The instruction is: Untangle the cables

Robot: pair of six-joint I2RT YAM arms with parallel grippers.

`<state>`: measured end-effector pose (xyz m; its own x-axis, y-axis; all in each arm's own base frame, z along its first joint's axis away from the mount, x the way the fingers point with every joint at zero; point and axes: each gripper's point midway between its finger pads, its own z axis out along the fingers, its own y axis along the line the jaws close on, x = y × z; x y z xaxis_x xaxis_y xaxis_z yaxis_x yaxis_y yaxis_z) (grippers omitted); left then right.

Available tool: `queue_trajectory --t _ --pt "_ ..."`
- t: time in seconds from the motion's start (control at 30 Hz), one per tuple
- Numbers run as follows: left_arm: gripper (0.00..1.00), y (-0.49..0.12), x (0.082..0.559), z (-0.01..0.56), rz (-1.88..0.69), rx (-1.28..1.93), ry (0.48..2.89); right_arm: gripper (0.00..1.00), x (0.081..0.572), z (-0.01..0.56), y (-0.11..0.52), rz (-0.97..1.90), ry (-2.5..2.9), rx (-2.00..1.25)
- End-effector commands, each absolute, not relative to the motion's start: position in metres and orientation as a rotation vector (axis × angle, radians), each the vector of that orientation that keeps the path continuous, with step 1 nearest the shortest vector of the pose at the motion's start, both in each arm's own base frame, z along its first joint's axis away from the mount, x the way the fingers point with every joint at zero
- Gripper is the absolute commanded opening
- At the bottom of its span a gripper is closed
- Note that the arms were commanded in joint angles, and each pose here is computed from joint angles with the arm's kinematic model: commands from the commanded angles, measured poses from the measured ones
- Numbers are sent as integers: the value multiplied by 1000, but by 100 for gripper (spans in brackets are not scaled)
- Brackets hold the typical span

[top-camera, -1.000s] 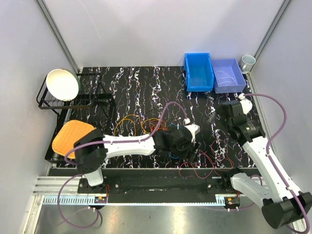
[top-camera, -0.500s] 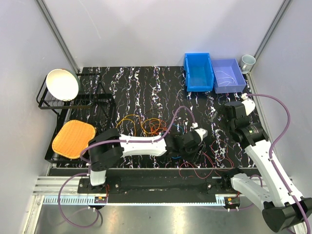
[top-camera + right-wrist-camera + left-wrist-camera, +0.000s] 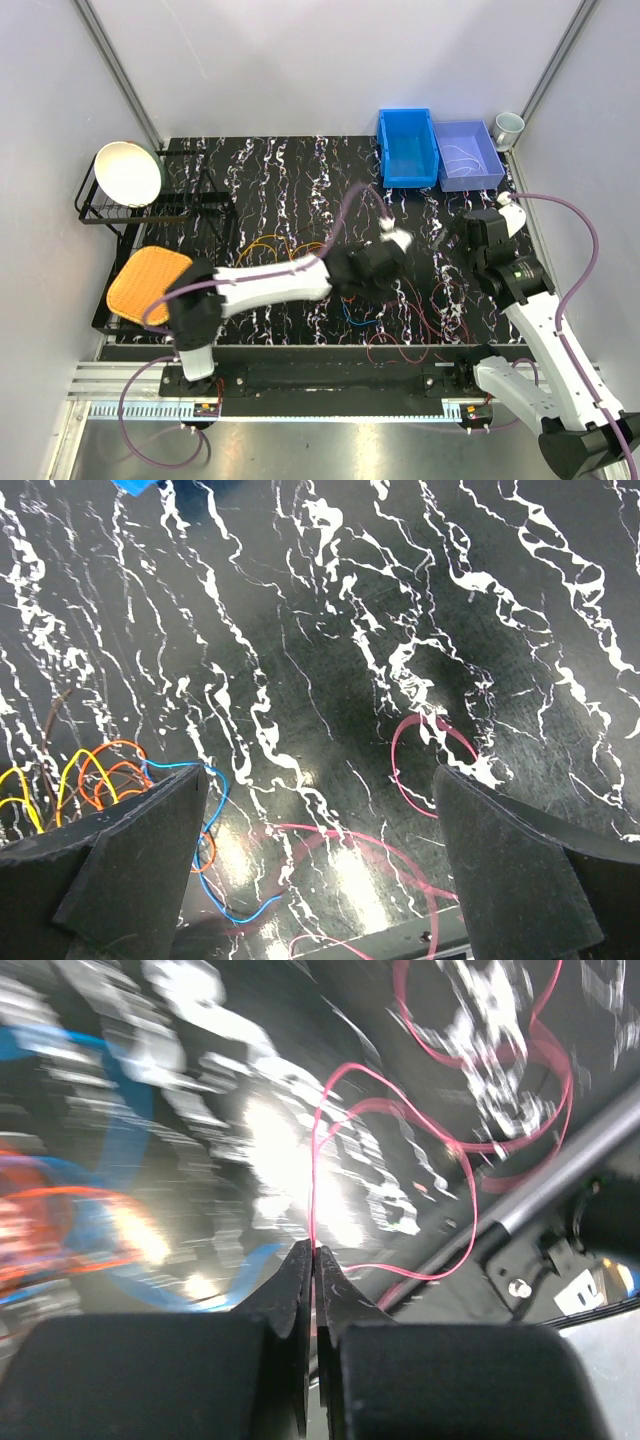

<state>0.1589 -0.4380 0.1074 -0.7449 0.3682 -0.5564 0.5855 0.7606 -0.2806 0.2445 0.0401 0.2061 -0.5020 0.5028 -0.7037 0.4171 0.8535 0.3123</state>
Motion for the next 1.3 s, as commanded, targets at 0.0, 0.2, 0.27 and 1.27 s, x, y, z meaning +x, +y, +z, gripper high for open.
queue_trajectory --t 0.0,0.2,0.27,1.27 --pt "0 -375 231 239 -562 529 2237 100 256 242 47 223 2058 647" --pt "0 -313 261 342 -526 427 2051 100 261 259 66 354 2035 569" --pt "0 -303 261 359 -519 420 2013 100 262 264 77 415 2034 526" --pt "0 -313 247 361 -662 643 2040 100 236 312 202 1165 1801 -245"
